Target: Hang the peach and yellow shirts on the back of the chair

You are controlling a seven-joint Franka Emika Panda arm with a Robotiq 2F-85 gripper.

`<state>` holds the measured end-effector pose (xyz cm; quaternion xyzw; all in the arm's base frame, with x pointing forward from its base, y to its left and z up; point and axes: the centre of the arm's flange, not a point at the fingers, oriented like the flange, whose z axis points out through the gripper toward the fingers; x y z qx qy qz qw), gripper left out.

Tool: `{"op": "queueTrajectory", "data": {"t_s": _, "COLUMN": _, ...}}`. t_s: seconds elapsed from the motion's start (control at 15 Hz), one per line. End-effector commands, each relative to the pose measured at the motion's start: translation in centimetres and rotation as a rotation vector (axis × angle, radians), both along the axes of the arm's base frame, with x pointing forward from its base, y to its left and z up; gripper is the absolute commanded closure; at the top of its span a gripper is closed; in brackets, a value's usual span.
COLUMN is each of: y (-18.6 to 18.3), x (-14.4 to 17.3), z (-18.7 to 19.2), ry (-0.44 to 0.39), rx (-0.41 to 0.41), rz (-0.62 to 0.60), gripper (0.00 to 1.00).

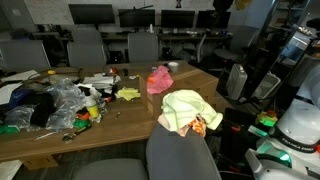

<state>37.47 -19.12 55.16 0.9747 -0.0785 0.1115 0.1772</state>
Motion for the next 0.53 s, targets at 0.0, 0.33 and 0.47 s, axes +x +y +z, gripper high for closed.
{"op": "queueTrajectory", "data": {"t_s": 0.0, "y": -2.1, "x": -2.9, "z": -1.1, "ry": 0.003, "rx": 0.107, "rz": -0.007, "gripper": 0.00}}
{"op": "queueTrajectory", "data": {"t_s": 0.33, "y": -2.6, "x": -3.0, "z": -3.2, "ry": 0.046, "rx": 0.146, "rz": -0.029, "gripper": 0.00}}
{"op": "queueTrajectory", "data": {"t_s": 0.47, "y": -2.6, "x": -3.0, "z": -3.4, "ry": 0.051, "rx": 0.146, "rz": -0.028, "gripper": 0.00}}
